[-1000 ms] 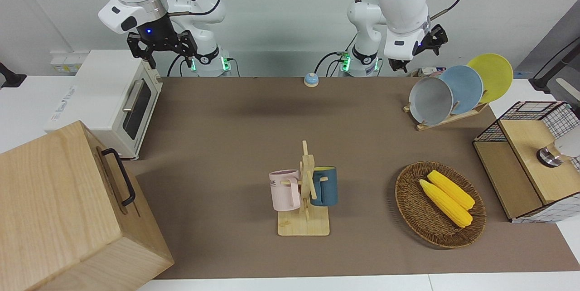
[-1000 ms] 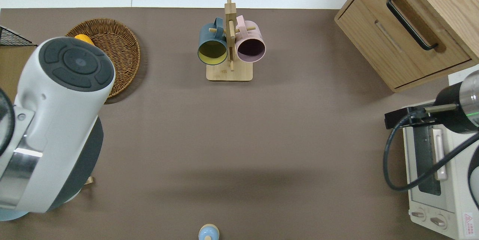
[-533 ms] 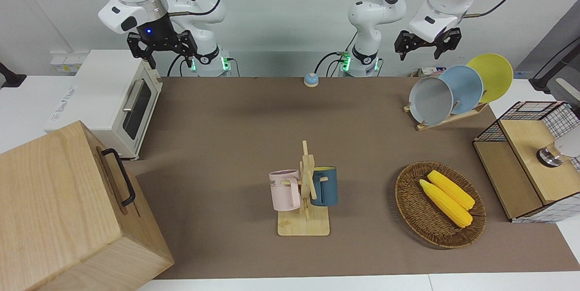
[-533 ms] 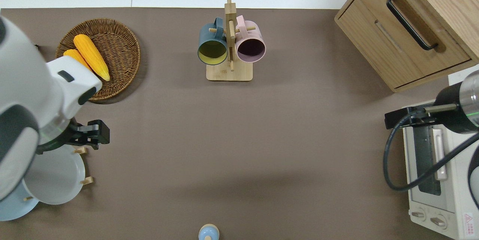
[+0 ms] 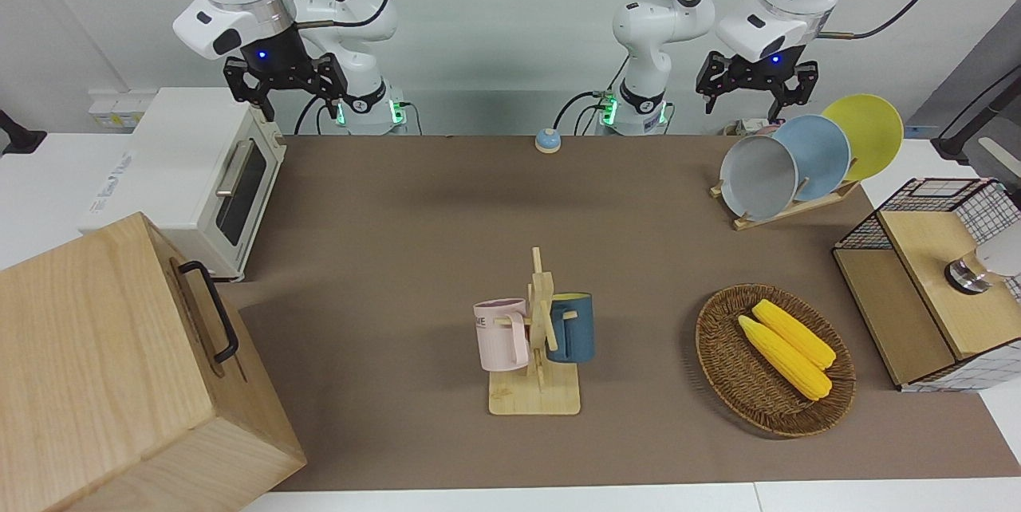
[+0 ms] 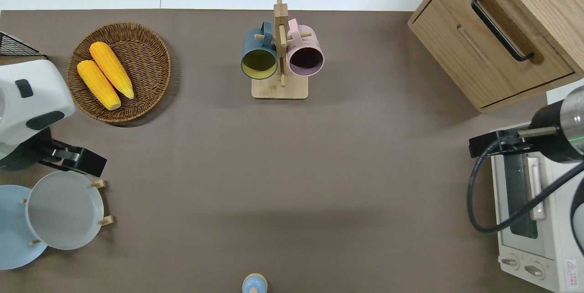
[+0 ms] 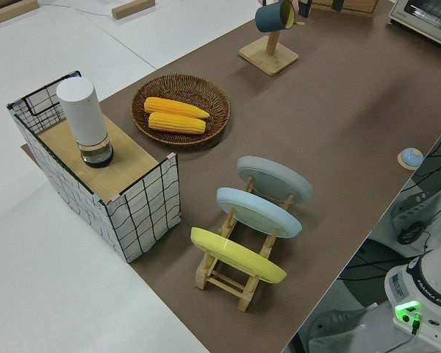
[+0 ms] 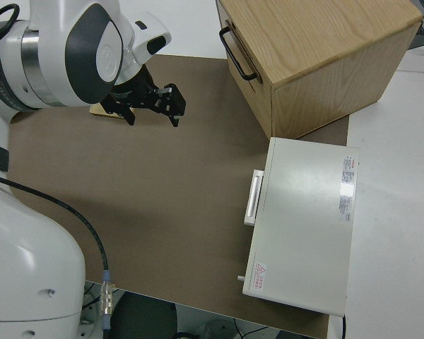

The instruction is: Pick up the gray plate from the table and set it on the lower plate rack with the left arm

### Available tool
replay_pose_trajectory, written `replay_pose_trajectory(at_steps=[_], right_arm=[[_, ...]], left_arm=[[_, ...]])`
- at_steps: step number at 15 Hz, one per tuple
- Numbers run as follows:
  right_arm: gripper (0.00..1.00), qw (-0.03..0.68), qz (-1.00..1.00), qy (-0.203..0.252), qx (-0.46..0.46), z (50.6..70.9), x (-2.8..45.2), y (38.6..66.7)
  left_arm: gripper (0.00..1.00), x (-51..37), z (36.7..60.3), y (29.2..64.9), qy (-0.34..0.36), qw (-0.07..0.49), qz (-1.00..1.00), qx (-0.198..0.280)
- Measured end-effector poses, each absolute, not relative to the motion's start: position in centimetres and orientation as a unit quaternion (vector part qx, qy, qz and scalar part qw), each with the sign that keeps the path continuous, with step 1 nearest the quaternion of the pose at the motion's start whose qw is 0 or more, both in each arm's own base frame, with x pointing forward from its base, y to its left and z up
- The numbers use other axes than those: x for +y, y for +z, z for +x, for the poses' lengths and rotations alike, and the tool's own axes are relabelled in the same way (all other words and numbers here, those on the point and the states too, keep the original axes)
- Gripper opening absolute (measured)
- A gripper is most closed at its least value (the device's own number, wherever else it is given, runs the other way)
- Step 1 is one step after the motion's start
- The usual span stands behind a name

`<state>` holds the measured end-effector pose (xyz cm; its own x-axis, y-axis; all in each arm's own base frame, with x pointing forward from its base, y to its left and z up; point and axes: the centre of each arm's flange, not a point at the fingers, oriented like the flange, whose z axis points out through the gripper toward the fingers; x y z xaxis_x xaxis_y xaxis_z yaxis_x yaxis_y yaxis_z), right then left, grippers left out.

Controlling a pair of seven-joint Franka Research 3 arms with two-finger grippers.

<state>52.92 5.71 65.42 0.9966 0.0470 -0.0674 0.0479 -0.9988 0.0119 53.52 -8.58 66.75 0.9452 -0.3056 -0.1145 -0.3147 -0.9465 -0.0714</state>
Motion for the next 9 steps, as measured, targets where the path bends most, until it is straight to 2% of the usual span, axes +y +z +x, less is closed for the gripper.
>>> replay_pose_trajectory(at_steps=[5,9], right_arm=[[0.99,0.007,0.999,-0.034,0.024,52.9,5.7,65.4],[0.99,0.007,0.999,-0.034,0.024,52.9,5.7,65.4]], left_arm=[[1.00,-8.0,54.6,66.8,0.021,0.028,-0.976,0.213],[1.00,-6.4,55.3,66.0,0.016,0.010,-0.976,0.218]])
